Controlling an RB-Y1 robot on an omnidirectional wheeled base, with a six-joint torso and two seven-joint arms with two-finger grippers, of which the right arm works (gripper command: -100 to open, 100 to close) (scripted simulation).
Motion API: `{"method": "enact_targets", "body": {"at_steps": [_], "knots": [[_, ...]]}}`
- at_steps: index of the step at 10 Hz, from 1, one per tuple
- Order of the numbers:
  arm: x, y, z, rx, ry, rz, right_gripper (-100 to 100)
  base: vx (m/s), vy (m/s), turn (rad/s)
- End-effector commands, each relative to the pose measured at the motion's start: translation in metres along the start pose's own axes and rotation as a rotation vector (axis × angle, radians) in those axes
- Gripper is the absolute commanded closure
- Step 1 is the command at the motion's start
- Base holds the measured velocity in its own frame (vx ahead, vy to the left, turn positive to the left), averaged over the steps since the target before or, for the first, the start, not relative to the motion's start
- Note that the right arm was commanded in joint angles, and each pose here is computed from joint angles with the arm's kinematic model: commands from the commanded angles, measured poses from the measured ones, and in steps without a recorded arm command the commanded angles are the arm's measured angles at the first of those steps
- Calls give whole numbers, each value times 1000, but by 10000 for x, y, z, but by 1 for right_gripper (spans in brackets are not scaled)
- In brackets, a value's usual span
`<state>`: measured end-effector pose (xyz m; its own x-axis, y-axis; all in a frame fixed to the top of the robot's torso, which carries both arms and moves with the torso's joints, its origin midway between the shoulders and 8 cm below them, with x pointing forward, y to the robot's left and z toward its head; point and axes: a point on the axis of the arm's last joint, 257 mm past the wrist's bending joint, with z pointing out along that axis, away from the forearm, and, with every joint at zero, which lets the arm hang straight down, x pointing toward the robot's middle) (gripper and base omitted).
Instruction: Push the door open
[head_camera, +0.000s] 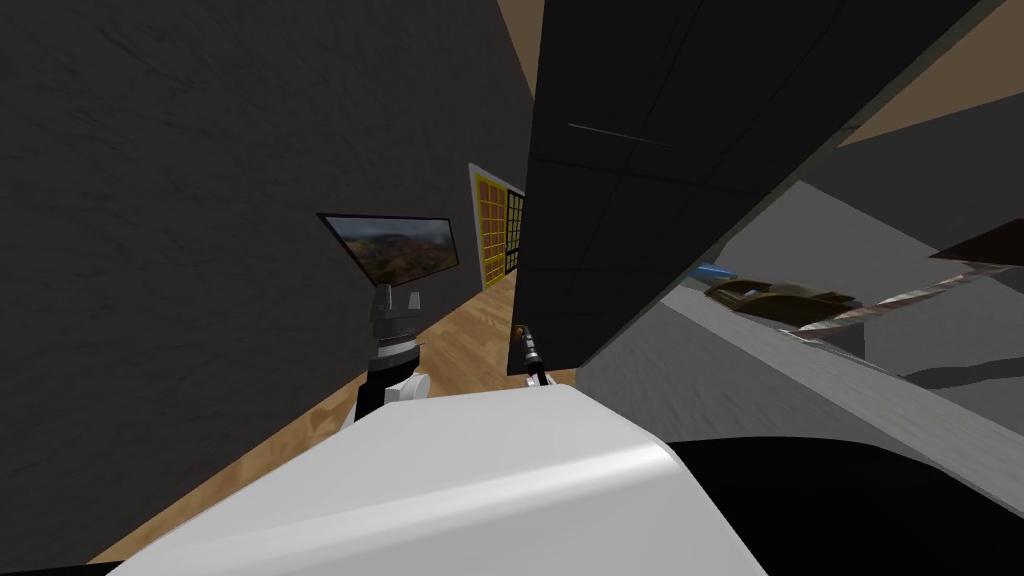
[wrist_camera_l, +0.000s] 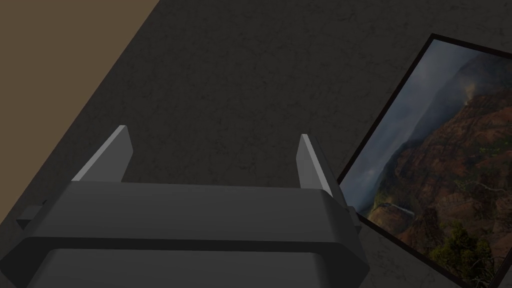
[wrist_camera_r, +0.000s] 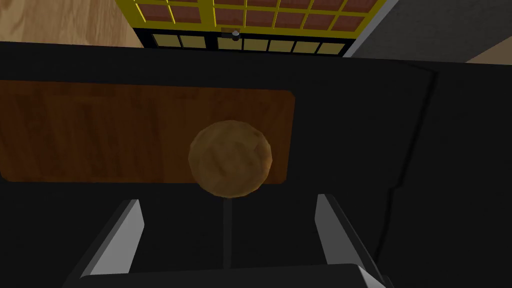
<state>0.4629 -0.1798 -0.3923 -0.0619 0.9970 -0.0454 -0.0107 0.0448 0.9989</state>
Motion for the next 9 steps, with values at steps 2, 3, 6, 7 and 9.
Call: {"method": "enact_targets", "body": {"at_steps": [2, 3, 6, 7, 9], "knots": [[65, 9, -4, 0, -4, 17, -100, 114, 71, -7], [65, 9, -4, 0, -4, 17, 100, -13, -3, 24], [65, 9, -4, 0, -4, 17, 100, -16, -11, 10], [65, 9, -4, 0, -4, 17, 100, 0, 0, 0], [-146, -21, -6, 7, -30, -3, 100, 53, 27, -23]]}}
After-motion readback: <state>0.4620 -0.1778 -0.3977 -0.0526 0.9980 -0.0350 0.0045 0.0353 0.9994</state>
